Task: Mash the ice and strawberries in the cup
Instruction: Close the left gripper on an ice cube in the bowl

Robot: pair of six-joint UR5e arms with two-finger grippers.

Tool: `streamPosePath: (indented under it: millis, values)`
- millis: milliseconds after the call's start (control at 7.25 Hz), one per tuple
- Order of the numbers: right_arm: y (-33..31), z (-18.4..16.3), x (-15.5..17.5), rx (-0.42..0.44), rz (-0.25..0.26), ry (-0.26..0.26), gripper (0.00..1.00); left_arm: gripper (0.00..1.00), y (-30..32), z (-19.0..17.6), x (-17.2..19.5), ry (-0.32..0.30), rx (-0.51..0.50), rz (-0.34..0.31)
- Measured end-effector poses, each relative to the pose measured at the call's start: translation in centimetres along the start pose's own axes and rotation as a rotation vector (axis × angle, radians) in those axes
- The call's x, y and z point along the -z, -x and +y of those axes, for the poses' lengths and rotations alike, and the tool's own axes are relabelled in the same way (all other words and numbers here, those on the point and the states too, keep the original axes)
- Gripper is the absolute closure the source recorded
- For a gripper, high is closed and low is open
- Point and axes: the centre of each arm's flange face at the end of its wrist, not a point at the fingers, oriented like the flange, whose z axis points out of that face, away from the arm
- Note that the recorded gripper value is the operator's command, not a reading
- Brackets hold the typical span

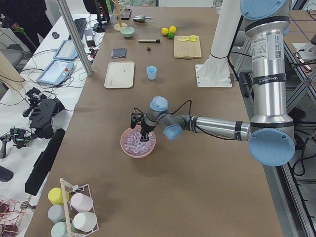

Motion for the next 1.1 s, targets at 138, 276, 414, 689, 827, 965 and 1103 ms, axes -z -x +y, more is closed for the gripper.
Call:
streamPosePath:
  millis: [138,276,414,689,827,965,1103]
  values:
    - [-0.03,0.04,-0.04,-0.001,0.000,0.001,0.00,0.48,-0.11,0.08,-0.07,0.000,-0.003,0.005]
    - [-0.04,0.04,-0.04,-0.001,0.000,0.001,0.00,0.62,-0.21,0.15,-0.12,0.000,-0.005,0.008]
    - [-0.01,0.01,-0.01,0.000,0.000,0.000,0.00,0.72,-0.26,0.21,-0.17,0.001,-0.008,0.009]
    - [0.13,-0.11,0.14,0.003,0.000,-0.003,0.00,1.00,-0.13,0.42,-0.14,0.001,-0.016,0.012]
    - [0.21,-0.21,0.23,0.005,0.000,-0.005,0.00,1.00,-0.02,0.56,-0.06,-0.001,-0.020,0.017]
    - [0.27,-0.30,0.30,0.006,0.001,-0.007,0.00,1.00,-0.02,0.62,0.07,0.000,-0.022,0.022]
    - [0.27,-0.33,0.31,0.006,0.001,-0.007,0.00,1.00,-0.05,0.64,0.28,0.009,-0.022,0.032]
